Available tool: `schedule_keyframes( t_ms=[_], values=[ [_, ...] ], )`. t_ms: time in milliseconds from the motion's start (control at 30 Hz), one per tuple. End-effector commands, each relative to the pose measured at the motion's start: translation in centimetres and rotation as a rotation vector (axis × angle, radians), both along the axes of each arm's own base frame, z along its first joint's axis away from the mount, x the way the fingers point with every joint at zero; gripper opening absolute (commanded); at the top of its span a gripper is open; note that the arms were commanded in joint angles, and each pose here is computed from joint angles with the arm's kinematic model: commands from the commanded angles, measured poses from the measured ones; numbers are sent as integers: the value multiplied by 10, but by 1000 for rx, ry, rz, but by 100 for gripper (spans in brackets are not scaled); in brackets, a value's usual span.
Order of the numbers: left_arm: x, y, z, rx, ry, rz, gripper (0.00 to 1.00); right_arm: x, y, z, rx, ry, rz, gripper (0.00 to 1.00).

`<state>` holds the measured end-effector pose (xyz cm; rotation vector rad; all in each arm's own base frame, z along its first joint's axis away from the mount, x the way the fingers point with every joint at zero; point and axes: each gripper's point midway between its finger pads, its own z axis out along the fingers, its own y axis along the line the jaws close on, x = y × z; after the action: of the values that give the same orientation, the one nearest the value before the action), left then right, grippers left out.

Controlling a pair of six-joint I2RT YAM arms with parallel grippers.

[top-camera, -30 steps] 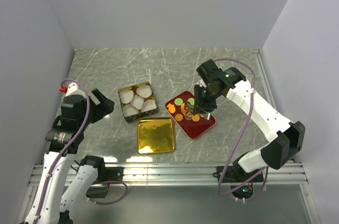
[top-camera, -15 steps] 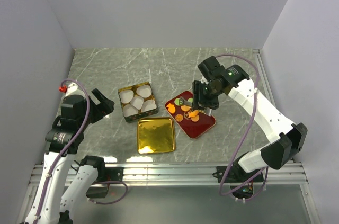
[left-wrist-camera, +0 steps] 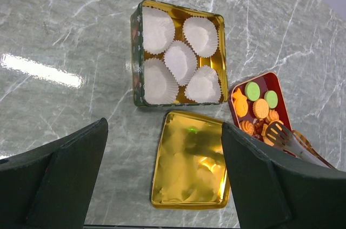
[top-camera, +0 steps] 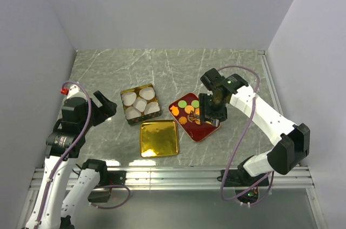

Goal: Pack the cookies

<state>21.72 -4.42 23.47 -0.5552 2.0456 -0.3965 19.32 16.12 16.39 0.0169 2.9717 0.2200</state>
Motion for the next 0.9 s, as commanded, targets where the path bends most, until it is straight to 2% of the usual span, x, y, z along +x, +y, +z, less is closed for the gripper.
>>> schedule_keyframes(
  t_ms=[0,267,367,500,700,867],
  values=[
    [4,-5,8,-10,-42,-21,92,10,2,-3,1,-50,-15,67],
    [4,-6,8,-10,-42,-27,92,18,9,-23,-7,-24,-9,65],
    [4,-6,8,-10,-42,-29,92,21,9,-24,-14,-28,-6,60],
    [4,-6,8,-10,-41,-27,92,24,7,-18,-31,-32,2,46],
    [4,-6,8,-10,-44,-29,92,33,3,13,-56,-83,7,41],
    [4,-7,8,-10,-40,-34,92,49,17,55,11,-160,28,41]
  ],
)
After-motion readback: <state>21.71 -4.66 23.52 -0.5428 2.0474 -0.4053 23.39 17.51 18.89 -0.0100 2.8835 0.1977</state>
